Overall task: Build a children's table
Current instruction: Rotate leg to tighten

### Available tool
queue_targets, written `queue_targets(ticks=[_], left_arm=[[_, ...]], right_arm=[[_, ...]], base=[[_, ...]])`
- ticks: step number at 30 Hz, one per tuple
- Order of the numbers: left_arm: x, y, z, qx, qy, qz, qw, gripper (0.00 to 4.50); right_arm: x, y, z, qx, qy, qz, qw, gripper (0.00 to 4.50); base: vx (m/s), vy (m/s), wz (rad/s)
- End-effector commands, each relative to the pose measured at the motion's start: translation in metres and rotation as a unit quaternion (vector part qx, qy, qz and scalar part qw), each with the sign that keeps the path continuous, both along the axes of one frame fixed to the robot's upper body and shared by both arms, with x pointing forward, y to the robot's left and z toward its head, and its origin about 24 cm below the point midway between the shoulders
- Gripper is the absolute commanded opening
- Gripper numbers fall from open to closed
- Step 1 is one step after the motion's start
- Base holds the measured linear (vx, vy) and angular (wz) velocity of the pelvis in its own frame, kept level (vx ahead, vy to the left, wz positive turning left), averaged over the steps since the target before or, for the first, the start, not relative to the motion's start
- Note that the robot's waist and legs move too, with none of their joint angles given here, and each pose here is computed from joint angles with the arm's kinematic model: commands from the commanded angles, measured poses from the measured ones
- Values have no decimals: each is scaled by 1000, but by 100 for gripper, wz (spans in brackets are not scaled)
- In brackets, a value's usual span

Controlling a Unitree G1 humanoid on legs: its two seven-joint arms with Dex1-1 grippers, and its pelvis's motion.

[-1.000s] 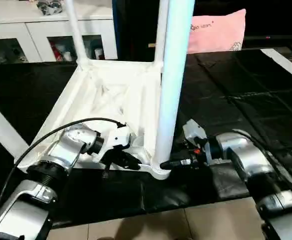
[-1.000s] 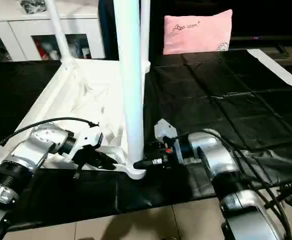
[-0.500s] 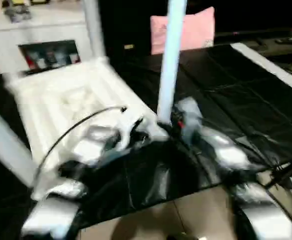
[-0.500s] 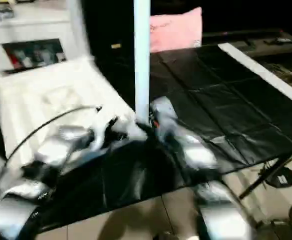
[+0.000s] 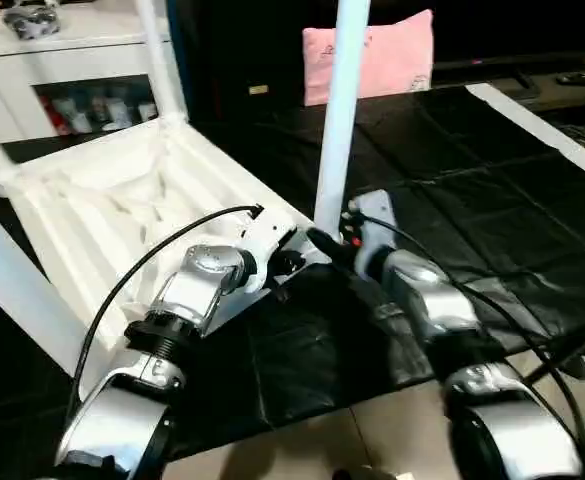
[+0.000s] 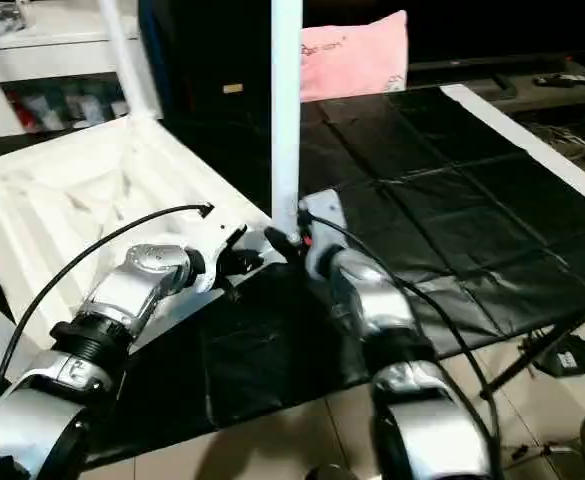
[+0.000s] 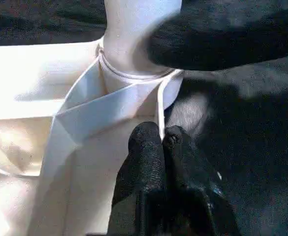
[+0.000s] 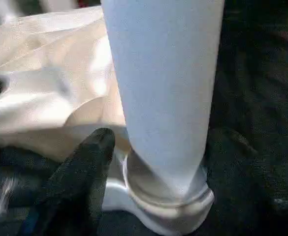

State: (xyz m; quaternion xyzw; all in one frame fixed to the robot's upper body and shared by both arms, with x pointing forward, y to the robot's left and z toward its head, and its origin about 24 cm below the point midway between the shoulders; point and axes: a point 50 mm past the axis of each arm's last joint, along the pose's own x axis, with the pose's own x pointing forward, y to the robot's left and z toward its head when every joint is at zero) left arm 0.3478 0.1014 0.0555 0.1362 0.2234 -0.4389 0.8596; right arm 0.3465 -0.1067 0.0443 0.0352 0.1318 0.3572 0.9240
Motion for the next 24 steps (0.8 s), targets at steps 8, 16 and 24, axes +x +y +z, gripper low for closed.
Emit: queue_targets(ticks=[8, 16, 24], left_arm=[[-13, 18, 1, 18, -7, -149, 989, 0], [-23, 24, 6, 20, 7, -254, 967, 0], [-23, 24, 6, 20, 7, -254, 967, 0]], right_arm=[[-25, -27, 14, -24, -16, 213, 977, 413], [-27, -45, 20, -90, -25, 263, 960, 444], [-27, -45, 20, -90, -25, 263, 960, 444]], base=[[0, 0, 0], [0, 0, 0], [0, 0, 0]])
